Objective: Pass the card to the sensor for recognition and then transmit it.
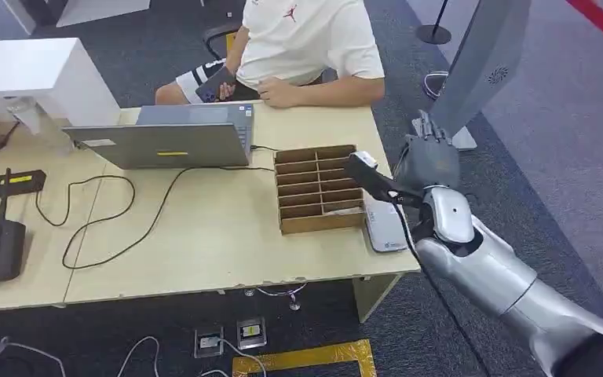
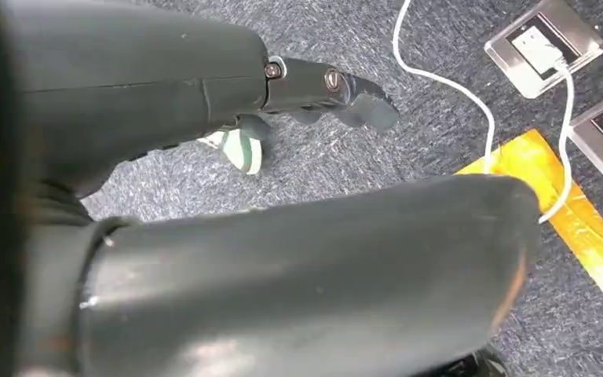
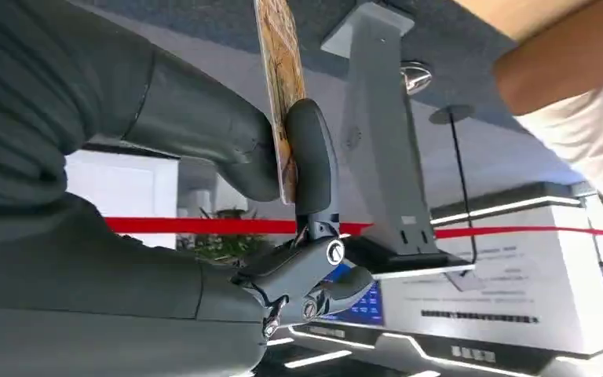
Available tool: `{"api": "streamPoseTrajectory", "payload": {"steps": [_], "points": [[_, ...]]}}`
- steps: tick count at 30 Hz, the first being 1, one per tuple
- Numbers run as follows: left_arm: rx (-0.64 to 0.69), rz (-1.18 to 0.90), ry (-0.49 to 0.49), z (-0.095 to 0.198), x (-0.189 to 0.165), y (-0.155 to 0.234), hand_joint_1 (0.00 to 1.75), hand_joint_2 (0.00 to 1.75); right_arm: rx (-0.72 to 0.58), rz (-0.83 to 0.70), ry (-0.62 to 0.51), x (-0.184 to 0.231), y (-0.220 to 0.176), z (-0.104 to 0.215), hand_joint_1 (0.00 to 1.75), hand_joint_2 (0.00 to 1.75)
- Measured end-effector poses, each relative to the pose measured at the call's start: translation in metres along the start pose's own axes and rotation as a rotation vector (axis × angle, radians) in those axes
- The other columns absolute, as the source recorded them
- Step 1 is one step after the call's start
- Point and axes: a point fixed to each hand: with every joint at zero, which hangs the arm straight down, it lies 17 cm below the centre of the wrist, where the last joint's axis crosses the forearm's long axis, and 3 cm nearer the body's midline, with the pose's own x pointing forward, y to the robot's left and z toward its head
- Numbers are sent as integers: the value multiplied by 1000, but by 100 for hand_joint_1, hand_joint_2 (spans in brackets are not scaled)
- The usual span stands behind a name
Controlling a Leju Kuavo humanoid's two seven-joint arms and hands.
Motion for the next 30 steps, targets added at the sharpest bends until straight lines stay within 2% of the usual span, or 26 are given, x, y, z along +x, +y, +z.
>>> {"api": "streamPoseTrajectory", "payload": {"steps": [7, 13, 30], "points": [[-4, -13, 6, 0, -1, 0, 0, 0, 36, -5, 55, -26, 12, 4, 175, 175], [-5, -30, 23, -1, 0, 2, 0, 0, 101, -5, 72, -36, 38, 19, 175, 175], [-8, -82, 42, -3, 5, 8, 0, 0, 251, -64, 52, -13, 92, 51, 175, 175]]}}
